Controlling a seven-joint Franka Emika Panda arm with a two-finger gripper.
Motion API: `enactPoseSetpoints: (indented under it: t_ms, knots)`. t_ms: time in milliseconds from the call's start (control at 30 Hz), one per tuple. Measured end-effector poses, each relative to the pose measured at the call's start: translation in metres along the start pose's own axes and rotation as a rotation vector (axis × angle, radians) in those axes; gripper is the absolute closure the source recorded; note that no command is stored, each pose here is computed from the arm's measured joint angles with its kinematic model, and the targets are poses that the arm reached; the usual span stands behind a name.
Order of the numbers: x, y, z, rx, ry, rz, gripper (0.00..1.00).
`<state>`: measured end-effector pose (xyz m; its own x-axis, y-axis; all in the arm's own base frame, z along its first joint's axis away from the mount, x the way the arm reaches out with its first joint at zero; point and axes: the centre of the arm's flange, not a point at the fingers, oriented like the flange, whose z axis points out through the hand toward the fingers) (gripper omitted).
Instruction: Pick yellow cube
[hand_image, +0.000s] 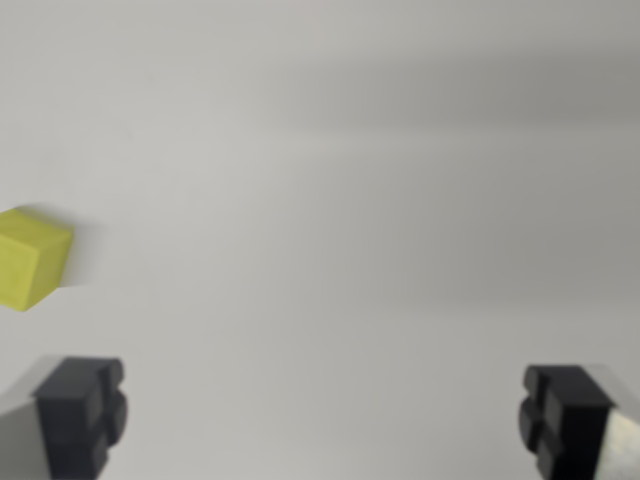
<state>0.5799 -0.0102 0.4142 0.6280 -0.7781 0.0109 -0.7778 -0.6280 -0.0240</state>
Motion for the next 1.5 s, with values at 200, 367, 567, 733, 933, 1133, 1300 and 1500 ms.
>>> enactPoseSetpoints:
  t_ms: [200, 367, 567, 733, 933, 1133, 1300, 1500]
  knots:
    - [-0.001, 0.000, 0.001, -0.0007, -0.0006, 0.007, 0.00]
    - [-0.011, -0.005, 0.011, -0.0010, -0.0009, 0.028, 0.00]
    - [-0.024, -0.012, 0.025, -0.0022, -0.0011, 0.053, 0.00]
    - [-0.035, -0.018, 0.038, -0.0037, -0.0016, 0.074, 0.00]
    - [-0.049, -0.025, 0.053, -0.0052, -0.0018, 0.099, 0.00]
    - [-0.062, -0.032, 0.068, -0.0071, -0.0023, 0.124, 0.00]
    - [-0.072, -0.038, 0.079, -0.0079, -0.0024, 0.143, 0.00]
    - [-0.086, -0.045, 0.094, -0.0096, -0.0028, 0.168, 0.00]
